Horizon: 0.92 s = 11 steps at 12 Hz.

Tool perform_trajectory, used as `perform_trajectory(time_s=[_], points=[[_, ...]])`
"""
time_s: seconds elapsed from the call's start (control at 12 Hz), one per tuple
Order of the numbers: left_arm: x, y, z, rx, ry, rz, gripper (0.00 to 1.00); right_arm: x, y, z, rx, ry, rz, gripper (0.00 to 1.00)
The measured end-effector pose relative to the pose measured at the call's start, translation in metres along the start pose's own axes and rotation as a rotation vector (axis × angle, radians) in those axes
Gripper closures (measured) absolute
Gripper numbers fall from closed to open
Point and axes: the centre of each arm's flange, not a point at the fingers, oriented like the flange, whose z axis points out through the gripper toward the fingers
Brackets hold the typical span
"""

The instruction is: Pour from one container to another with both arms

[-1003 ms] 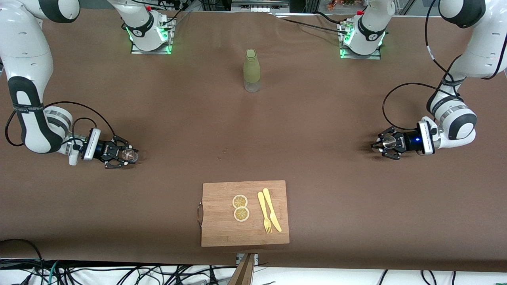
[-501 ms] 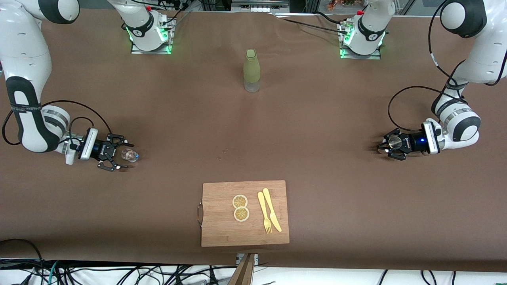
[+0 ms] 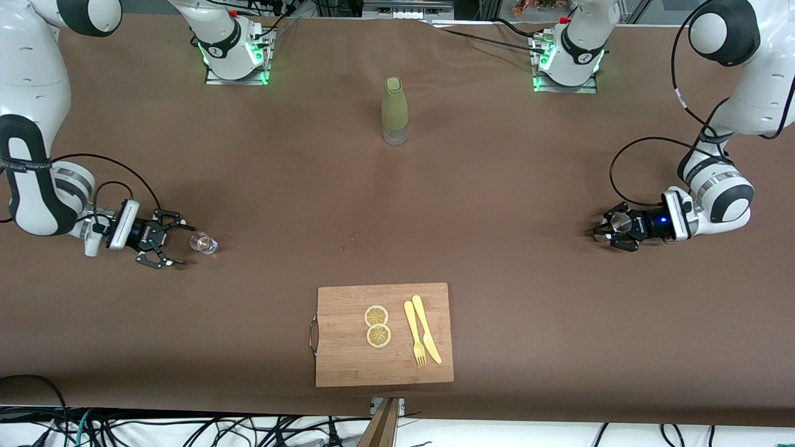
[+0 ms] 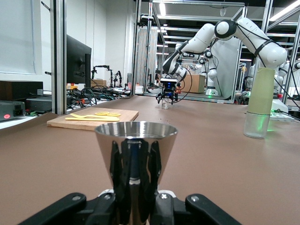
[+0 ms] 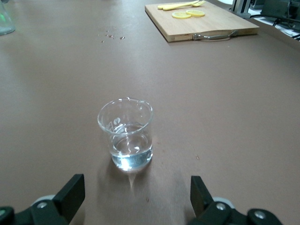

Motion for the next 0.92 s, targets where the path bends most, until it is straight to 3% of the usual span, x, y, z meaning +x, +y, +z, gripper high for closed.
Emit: perform_trajectory(time_s=[0.25,0.58,0.75,0.92], points=[[-0.011,0.003,0.001,-0.002,0.006,0.014,0.91,0.050,0.010,-0.040,0.022,-0.131,0.098,0.00],[-0.016,0.002,-0.006,0.003,0.000,0.026,0.91,0.145,0.001,-0.072,-0.061,-0.401,0.335,0.00],[-0.016,0.003,-0.009,0.004,0.000,0.025,0.85,0.179,-0.006,-0.089,-0.103,-0.542,0.457,0.00],[-0.016,0.004,-0.009,-0.006,-0.003,0.024,0.64,0.211,-0.011,-0.101,-0.187,-0.691,0.594,0.00]])
